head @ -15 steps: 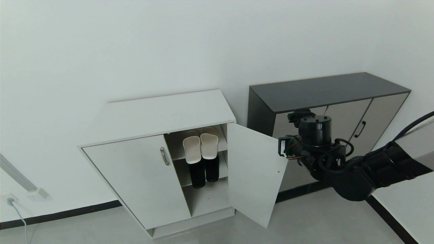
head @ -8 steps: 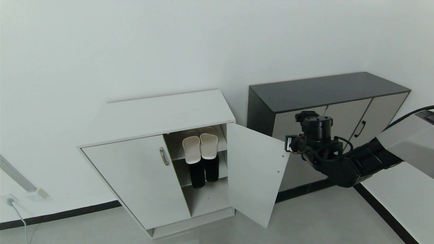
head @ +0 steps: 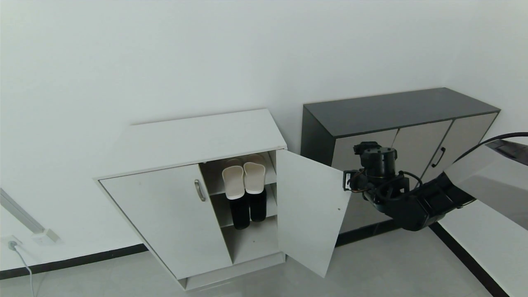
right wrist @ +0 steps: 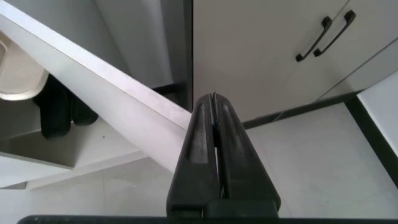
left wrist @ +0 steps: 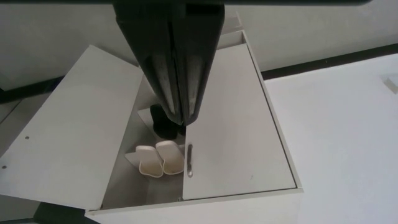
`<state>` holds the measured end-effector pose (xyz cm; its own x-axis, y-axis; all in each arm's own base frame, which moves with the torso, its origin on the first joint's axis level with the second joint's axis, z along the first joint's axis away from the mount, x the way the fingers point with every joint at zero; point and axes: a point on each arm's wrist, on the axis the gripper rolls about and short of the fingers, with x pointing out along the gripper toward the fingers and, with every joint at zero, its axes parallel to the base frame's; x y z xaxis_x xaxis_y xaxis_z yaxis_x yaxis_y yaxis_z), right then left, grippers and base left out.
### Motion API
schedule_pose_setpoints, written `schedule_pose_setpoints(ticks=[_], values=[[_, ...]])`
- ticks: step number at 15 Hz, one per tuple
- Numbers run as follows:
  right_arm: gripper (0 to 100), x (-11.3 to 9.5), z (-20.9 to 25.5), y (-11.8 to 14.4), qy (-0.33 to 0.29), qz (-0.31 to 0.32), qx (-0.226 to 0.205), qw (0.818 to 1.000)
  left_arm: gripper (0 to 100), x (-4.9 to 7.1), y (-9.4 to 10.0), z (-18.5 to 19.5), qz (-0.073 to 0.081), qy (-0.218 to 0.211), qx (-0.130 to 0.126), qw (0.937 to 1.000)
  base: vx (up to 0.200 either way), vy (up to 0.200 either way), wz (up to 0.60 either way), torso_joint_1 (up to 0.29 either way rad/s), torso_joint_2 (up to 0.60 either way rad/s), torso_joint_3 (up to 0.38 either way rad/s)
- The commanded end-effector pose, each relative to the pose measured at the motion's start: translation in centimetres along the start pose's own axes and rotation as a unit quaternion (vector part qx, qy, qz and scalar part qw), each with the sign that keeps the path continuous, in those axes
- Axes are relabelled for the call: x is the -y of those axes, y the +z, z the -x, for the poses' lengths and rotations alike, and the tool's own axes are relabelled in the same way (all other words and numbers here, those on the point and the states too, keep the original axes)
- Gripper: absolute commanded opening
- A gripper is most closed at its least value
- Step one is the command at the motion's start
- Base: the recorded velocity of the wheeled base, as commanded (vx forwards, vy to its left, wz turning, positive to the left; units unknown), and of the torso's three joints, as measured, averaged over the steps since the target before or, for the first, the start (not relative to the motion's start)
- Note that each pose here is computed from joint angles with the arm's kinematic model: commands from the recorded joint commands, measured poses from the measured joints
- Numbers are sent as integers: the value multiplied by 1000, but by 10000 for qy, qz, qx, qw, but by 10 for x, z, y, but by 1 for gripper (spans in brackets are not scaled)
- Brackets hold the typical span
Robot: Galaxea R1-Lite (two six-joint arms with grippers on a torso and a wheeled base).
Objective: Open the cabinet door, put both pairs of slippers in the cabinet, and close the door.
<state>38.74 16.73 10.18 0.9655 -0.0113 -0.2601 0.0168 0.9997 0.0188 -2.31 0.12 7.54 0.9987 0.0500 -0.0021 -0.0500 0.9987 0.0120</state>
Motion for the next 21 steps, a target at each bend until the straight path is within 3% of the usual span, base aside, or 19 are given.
schedule_pose_setpoints(ticks=[1, 7, 15, 21], values=[[0, 0, -1, -2, -3, 13, -22, 10000, 0, 0, 0, 0, -2, 3, -12, 10000, 0, 0, 0, 0, 0, 0], [0, -8, 8, -6, 114, 69, -87, 9999, 0, 0, 0, 0, -2, 3, -5, 10000, 0, 0, 0, 0, 0, 0], [0, -67, 108, -10, 1339, 462, -155, 9898, 0, 0, 0, 0, -2, -5, -12, 10000, 0, 0, 0, 0, 0, 0], [0, -67, 122, -15, 1514, 506, -84, 9871, 0, 0, 0, 0, -2, -5, -12, 10000, 0, 0, 0, 0, 0, 0]])
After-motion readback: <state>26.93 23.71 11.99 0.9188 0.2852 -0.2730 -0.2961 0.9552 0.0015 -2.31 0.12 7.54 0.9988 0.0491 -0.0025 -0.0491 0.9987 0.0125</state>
